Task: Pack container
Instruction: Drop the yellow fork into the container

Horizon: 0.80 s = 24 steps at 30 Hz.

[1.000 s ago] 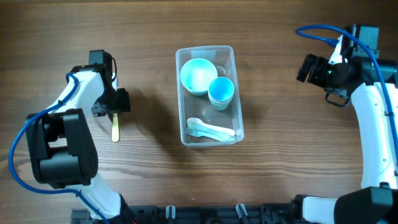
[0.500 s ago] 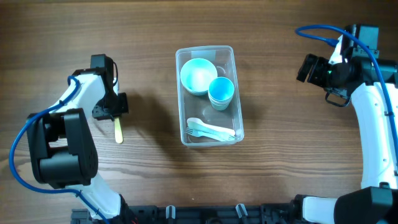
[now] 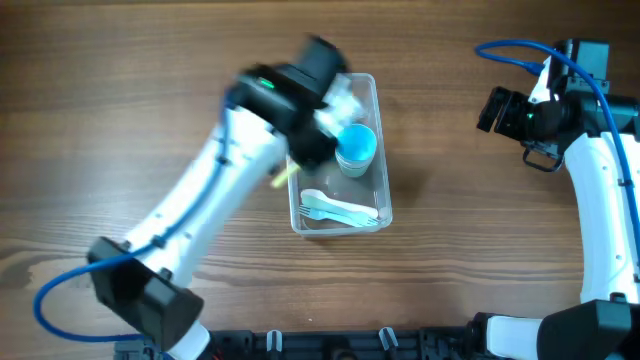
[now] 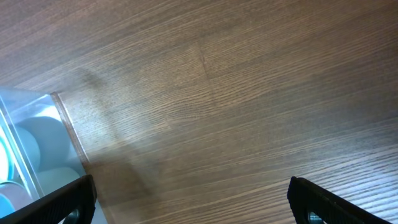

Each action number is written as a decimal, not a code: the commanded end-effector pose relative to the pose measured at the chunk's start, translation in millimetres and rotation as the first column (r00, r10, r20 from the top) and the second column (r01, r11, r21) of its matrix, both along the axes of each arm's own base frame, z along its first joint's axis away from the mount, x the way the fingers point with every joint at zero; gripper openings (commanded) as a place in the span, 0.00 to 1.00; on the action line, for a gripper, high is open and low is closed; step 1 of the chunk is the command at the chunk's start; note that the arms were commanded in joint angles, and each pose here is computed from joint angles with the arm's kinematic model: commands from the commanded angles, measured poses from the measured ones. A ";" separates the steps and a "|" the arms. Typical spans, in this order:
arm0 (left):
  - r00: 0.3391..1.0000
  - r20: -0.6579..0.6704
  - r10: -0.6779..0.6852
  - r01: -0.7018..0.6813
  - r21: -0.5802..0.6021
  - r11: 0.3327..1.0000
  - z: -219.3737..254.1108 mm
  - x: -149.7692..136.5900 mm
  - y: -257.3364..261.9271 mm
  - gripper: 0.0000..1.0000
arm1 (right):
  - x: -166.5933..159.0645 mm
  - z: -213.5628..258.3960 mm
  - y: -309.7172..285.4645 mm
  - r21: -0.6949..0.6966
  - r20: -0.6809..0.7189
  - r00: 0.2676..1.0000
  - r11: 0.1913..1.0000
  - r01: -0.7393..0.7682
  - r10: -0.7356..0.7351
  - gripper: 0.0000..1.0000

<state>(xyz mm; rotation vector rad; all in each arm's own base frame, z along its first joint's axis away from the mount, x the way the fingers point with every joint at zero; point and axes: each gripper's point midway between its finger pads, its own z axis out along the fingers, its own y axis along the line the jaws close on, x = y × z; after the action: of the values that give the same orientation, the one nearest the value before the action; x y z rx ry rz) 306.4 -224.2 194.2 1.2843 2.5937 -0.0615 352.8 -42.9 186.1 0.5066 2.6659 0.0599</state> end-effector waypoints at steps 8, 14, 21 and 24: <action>0.864 -0.188 -0.468 0.481 0.030 0.876 -82.3 -68.6 -55.3 0.08 | 0.5 -0.9 -0.7 0.011 0.000 1.000 1.000 0.016 -0.016 1.00; 0.944 -0.102 -0.314 0.324 0.107 0.940 -63.9 -50.6 -45.1 1.00 | 0.5 -0.9 -0.7 0.011 0.000 1.000 1.000 0.016 -0.016 1.00; 0.853 0.261 0.452 -0.431 -0.137 0.892 77.8 -8.7 53.4 1.00 | 0.5 -0.9 -0.7 0.011 0.000 1.000 1.000 0.016 -0.016 1.00; 0.467 0.164 0.869 -0.822 -0.282 0.495 107.3 -18.0 168.0 1.00 | 0.5 -0.9 -0.7 0.011 0.000 1.000 1.000 0.015 -0.015 1.00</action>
<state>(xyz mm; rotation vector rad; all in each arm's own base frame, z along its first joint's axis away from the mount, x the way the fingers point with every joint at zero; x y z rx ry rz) 293.2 -149.6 277.4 0.5856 2.5470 0.0859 352.8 -42.9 186.1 0.5066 2.6659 0.0599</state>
